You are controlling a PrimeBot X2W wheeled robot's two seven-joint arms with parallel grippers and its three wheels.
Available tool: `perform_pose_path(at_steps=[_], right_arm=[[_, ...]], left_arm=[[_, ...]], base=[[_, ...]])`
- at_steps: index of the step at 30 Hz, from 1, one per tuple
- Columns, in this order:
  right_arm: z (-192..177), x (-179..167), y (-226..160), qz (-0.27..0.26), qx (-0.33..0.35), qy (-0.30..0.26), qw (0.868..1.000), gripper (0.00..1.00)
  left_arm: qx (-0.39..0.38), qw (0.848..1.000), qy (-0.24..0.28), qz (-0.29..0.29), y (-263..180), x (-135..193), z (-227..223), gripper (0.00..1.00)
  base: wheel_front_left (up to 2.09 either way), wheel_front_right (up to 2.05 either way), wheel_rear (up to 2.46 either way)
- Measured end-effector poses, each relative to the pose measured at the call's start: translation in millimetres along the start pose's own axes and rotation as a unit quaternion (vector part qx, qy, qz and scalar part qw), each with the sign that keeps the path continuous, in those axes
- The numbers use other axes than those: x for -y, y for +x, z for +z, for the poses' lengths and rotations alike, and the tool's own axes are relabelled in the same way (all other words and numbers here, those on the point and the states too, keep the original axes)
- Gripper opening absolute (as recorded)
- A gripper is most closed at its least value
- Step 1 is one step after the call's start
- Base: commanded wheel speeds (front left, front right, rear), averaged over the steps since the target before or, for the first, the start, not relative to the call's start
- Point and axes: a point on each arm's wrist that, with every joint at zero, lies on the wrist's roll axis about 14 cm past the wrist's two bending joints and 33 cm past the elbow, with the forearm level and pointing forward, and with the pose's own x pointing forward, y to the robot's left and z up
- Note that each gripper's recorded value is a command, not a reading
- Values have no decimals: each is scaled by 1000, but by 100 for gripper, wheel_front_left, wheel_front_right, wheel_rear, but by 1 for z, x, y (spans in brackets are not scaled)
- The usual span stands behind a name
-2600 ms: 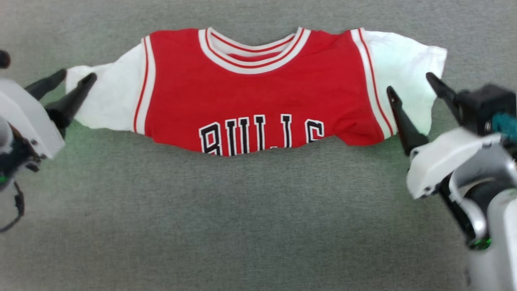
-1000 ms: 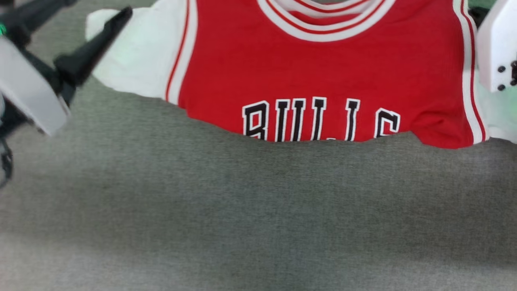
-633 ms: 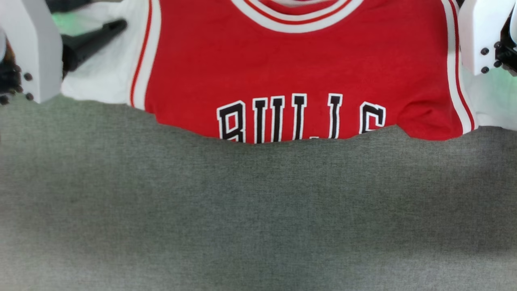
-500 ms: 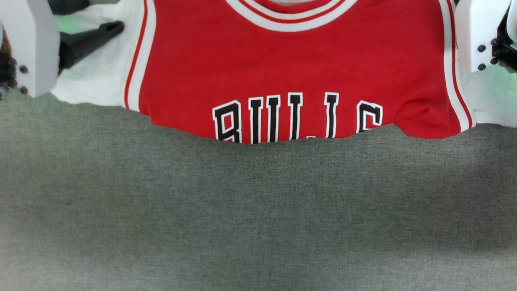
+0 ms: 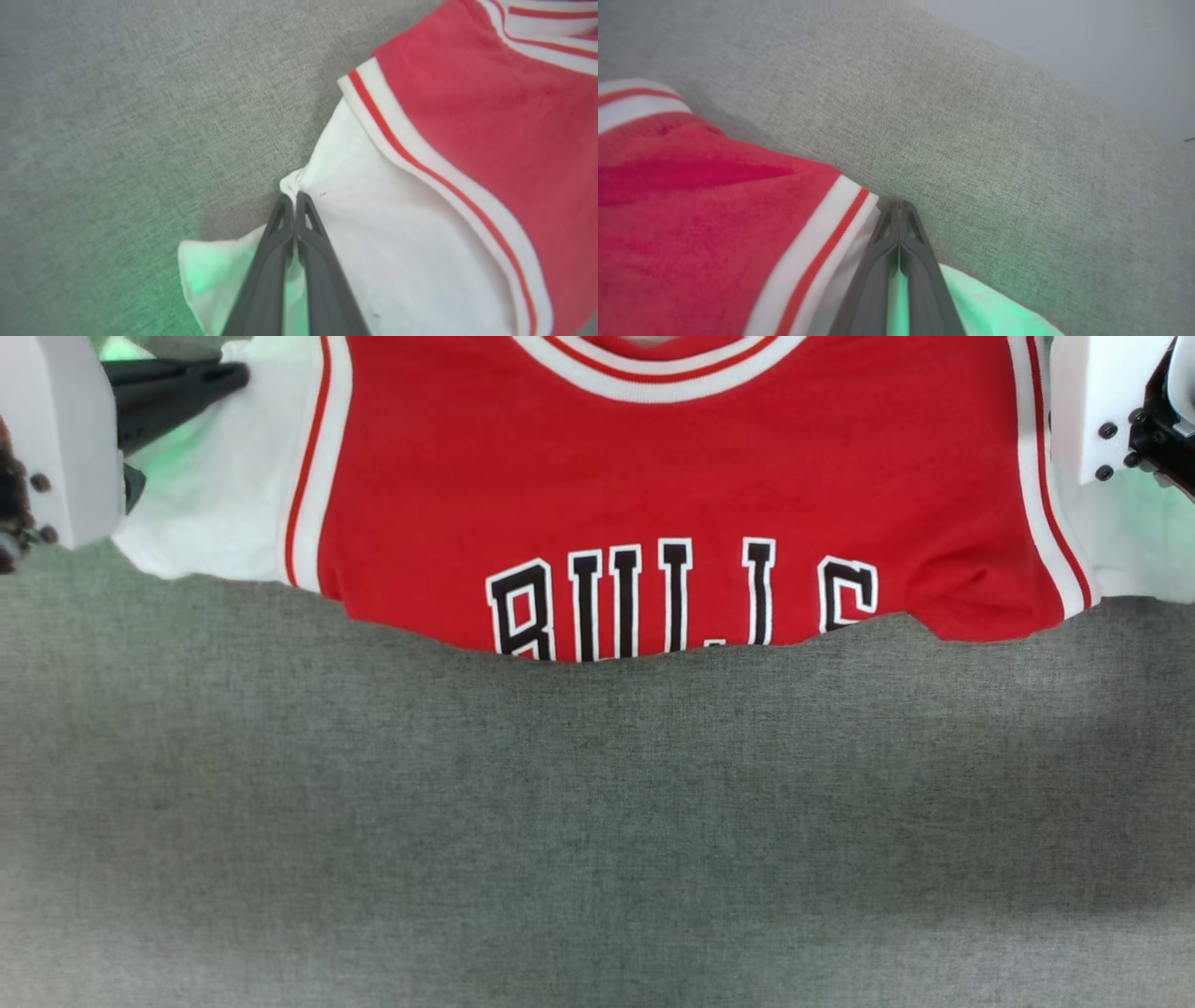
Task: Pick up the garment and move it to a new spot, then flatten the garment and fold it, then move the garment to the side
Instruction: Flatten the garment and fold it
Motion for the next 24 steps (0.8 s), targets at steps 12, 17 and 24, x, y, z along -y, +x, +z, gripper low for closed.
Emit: perform_pose_path(at_steps=[12, 17, 24], right_arm=[[126, 52, -55, -87, 280, 48, 955, 0], [193, 81, -102, -141, 414, 74, 896, 0], [289, 110, -219, -203, 607, 85, 763, 0]], left_arm=[[315, 945, -86, 24, -51, -25, 133, 0], [454, 882, -113, 55, -94, -46, 195, 0], [654, 745, -135, -1, -201, -12, 301, 0]], base=[[0, 0, 0], [0, 0, 0], [0, 0, 0]])
